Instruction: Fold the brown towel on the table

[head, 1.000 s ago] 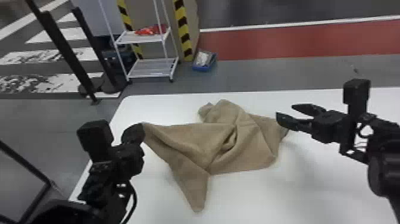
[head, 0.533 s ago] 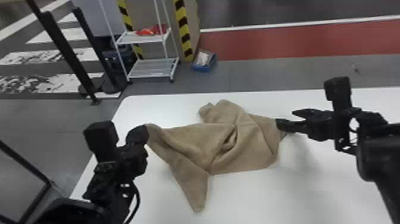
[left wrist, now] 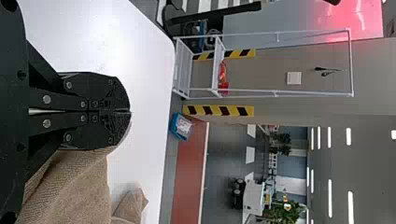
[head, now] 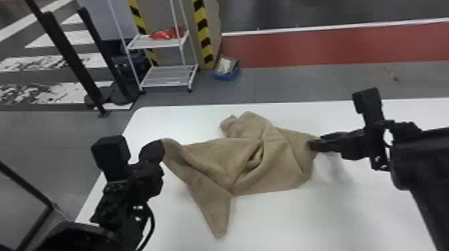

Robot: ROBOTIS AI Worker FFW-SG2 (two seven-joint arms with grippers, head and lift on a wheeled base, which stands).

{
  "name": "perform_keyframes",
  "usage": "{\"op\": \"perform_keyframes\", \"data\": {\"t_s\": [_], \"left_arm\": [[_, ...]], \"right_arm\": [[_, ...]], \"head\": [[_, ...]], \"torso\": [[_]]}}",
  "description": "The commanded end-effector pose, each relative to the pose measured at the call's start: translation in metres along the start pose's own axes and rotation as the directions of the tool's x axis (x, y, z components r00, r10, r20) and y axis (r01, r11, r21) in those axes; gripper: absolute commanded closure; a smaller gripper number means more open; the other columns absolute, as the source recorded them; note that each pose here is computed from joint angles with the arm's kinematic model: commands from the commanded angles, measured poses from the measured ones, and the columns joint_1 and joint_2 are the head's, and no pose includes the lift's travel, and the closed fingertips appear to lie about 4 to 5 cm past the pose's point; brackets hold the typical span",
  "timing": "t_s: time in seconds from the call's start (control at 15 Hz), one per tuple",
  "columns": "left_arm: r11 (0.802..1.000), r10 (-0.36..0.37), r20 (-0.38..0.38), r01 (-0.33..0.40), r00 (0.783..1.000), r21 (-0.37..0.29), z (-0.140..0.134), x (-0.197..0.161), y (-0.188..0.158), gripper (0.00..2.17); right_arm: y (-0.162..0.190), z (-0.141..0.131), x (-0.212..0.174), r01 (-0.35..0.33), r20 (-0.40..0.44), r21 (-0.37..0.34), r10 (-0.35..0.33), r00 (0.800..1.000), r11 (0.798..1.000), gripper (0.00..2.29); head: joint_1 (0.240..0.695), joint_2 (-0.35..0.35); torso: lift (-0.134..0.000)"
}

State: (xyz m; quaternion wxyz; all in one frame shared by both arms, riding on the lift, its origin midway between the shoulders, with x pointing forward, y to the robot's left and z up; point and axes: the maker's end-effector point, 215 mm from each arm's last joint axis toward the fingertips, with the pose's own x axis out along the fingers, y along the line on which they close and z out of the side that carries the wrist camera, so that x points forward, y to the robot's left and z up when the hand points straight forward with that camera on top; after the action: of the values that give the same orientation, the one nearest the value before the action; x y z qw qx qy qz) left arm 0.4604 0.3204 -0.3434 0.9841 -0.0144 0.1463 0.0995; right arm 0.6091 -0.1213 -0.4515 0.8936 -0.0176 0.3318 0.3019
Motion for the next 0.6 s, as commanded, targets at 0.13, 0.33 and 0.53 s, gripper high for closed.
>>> {"op": "perform_keyframes", "data": {"t_s": [0.13, 0.33, 0.53], "left_arm": [[1.000, 0.000, -0.001, 0.000, 1.000, 0.000, 0.000, 0.001, 0.000, 1.74], [1.000, 0.006, 0.002, -0.006, 1.000, -0.001, 0.001, 0.001, 0.004, 1.74], [1.000, 0.014, 0.006, -0.014, 1.000, -0.003, 0.002, 0.001, 0.007, 1.74]], "right_arm": [[0.013, -0.003, -0.004, -0.054, -0.010, 0.036, 0.054, 0.998, 0.998, 1.83], [0.020, 0.007, -0.014, -0.072, 0.037, 0.028, 0.070, 0.997, 0.997, 2.01], [0.021, 0.021, -0.033, -0.080, 0.110, 0.046, 0.075, 0.991, 0.996, 2.01]], "head": [[0.695, 0.207], [0.695, 0.214], [0.695, 0.219]], "torso": [[-0.124], [-0.124], [-0.124]]}}
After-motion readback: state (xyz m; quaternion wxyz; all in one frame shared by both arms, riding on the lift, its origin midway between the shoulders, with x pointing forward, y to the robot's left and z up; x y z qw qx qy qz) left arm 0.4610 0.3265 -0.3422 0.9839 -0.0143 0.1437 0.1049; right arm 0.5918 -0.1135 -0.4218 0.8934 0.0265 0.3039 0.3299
